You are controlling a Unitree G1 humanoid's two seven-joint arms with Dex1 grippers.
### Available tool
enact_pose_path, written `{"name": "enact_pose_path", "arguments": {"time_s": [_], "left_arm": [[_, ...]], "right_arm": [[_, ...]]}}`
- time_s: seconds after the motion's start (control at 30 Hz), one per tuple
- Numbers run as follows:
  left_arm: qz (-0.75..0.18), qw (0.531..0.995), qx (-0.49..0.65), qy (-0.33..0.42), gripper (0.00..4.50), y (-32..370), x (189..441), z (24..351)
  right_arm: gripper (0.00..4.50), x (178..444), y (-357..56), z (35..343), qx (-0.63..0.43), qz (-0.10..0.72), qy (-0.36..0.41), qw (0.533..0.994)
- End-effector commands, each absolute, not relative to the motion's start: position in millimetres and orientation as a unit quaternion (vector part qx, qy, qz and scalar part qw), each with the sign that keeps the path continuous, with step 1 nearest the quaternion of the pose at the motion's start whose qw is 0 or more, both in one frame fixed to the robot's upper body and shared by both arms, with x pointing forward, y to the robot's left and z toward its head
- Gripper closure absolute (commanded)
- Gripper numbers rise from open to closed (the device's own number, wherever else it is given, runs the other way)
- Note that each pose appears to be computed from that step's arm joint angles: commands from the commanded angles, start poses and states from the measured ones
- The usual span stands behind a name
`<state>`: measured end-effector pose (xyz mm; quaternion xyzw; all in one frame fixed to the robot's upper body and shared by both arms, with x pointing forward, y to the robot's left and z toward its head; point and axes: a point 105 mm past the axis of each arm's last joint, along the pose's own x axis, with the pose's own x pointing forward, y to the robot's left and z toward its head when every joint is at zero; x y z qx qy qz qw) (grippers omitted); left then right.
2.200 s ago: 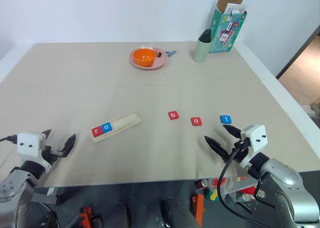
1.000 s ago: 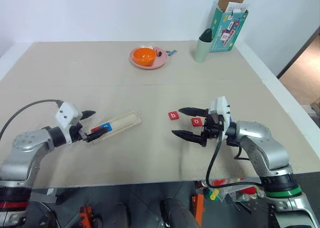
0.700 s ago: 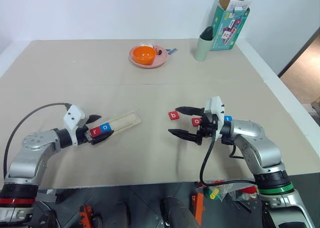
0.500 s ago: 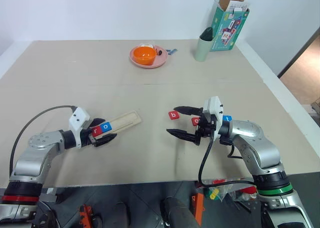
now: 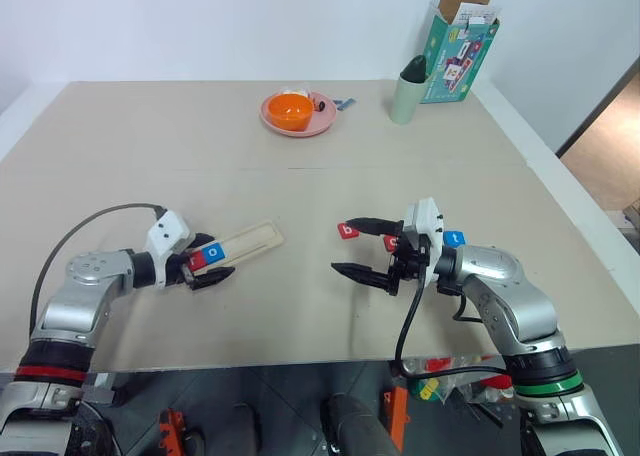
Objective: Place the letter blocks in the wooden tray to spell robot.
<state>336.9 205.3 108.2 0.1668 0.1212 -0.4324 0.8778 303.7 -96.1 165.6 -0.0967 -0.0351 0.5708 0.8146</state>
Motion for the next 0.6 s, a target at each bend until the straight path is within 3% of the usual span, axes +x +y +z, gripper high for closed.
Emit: {"name": "enact_pose_path", "arguments": {"time_s": [0.03,0.1,0.27,0.47,0.6], "left_arm": [[-0.443,0.866,0.174,0.157,0.0,209,334,96],[-0.446,0.863,0.164,0.169,0.0,211,333,92],[-0.443,0.864,0.149,0.187,1.3,217,332,86],[-0.446,0.863,0.155,0.182,1.29,215,332,88],[-0.494,0.831,0.198,0.16,1.29,190,330,97]], "right_arm": [[0.04,302,-97,174,-0.107,0.571,-0.057,0.812],[0.04,302,-98,172,-0.107,0.57,-0.057,0.813],[0.0,301,-100,168,-0.108,0.567,-0.056,0.815],[0.0,301,-101,167,-0.109,0.563,-0.058,0.817],[0.0,302,-103,170,-0.11,0.56,-0.061,0.819]]}}
